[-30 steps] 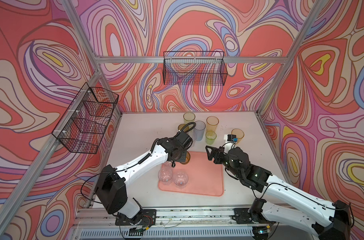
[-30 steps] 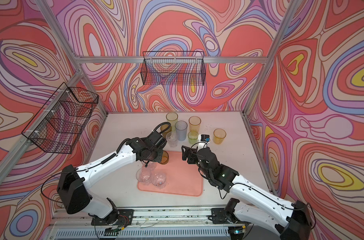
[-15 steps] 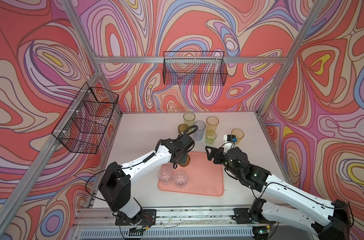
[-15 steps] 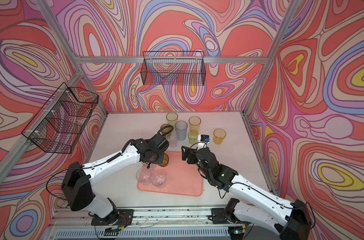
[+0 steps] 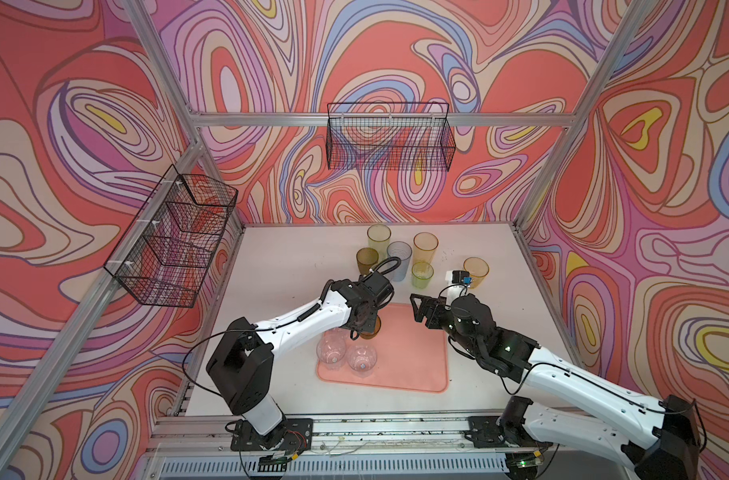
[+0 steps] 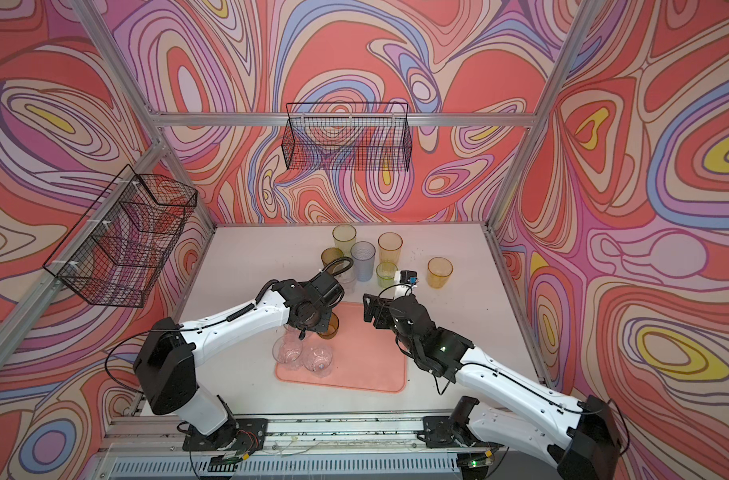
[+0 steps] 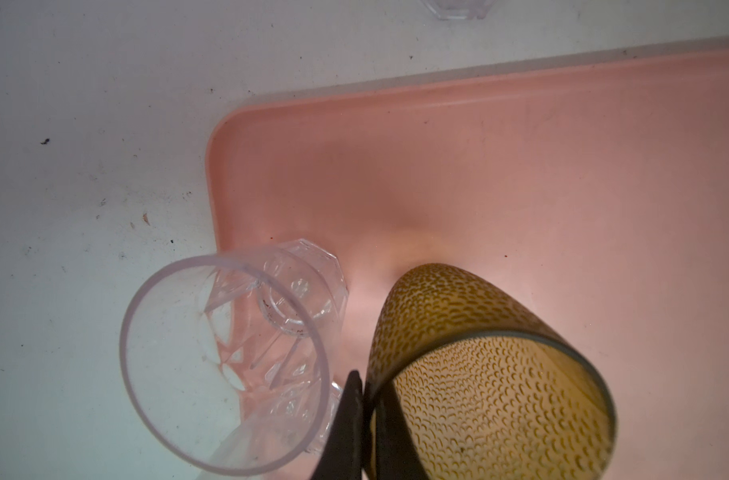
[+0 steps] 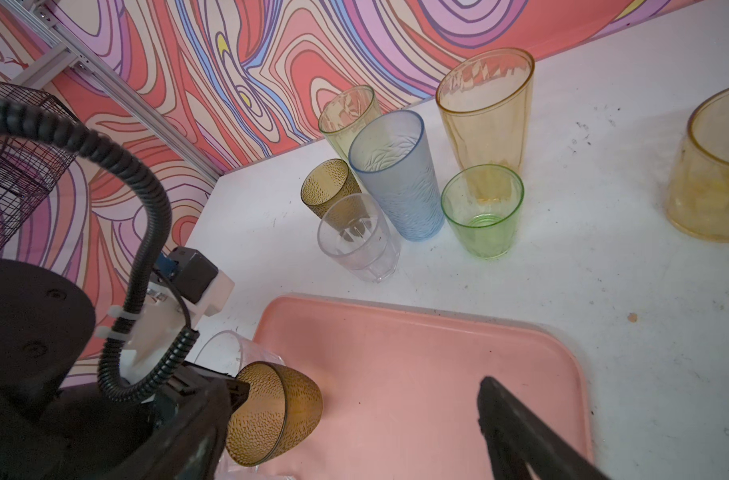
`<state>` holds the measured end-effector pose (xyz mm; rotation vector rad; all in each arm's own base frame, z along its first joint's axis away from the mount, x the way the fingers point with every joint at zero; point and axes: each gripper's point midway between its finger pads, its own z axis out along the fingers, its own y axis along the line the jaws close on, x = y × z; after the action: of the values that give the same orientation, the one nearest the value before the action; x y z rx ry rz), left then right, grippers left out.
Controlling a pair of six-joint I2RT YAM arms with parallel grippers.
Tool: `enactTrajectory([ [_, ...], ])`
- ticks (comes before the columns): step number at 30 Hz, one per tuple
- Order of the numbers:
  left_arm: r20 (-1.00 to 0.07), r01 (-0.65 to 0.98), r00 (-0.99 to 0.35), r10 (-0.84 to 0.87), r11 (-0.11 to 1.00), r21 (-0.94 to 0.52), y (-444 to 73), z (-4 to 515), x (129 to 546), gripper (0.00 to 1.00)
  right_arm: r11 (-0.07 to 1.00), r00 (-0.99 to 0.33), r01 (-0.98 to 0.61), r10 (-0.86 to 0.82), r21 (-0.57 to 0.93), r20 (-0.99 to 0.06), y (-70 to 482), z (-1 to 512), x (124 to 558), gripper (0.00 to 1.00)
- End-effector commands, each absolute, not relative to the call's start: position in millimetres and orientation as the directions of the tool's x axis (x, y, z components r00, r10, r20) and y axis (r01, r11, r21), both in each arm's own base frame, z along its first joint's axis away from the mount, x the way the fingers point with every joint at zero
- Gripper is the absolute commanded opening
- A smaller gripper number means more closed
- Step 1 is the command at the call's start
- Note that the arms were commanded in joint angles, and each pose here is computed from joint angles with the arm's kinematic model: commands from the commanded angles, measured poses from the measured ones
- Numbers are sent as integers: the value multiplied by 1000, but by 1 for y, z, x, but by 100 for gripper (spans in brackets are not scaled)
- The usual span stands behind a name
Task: Place the glasses into the tray
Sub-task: 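Lower the amber glass onto the tray and open the left gripper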
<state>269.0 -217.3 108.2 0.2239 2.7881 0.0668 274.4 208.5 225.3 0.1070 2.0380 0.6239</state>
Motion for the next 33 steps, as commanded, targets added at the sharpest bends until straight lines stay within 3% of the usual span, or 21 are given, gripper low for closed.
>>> enactTrajectory([
  [1, -306, 135, -937, 166, 984, 118, -211, 101, 262, 3, 867, -525, -163, 328, 471, -785, 208, 229, 277, 96],
  [12, -295, 132, -941, 165, 983, 127, -213, 95, 261, 10, 869, -529, -143, 337, 474, -778, 204, 226, 276, 96],
  [18, -304, 134, -939, 164, 984, 119, -214, 98, 261, 24, 866, -532, -141, 343, 480, -774, 203, 227, 275, 96],
  [28, -346, 139, -925, 159, 987, 83, -222, 114, 265, 39, 860, -529, -130, 360, 493, -768, 200, 230, 273, 96],
  [33, -384, 144, -911, 151, 988, 49, -225, 131, 268, 55, 862, -529, -119, 365, 492, -767, 198, 231, 273, 96],
])
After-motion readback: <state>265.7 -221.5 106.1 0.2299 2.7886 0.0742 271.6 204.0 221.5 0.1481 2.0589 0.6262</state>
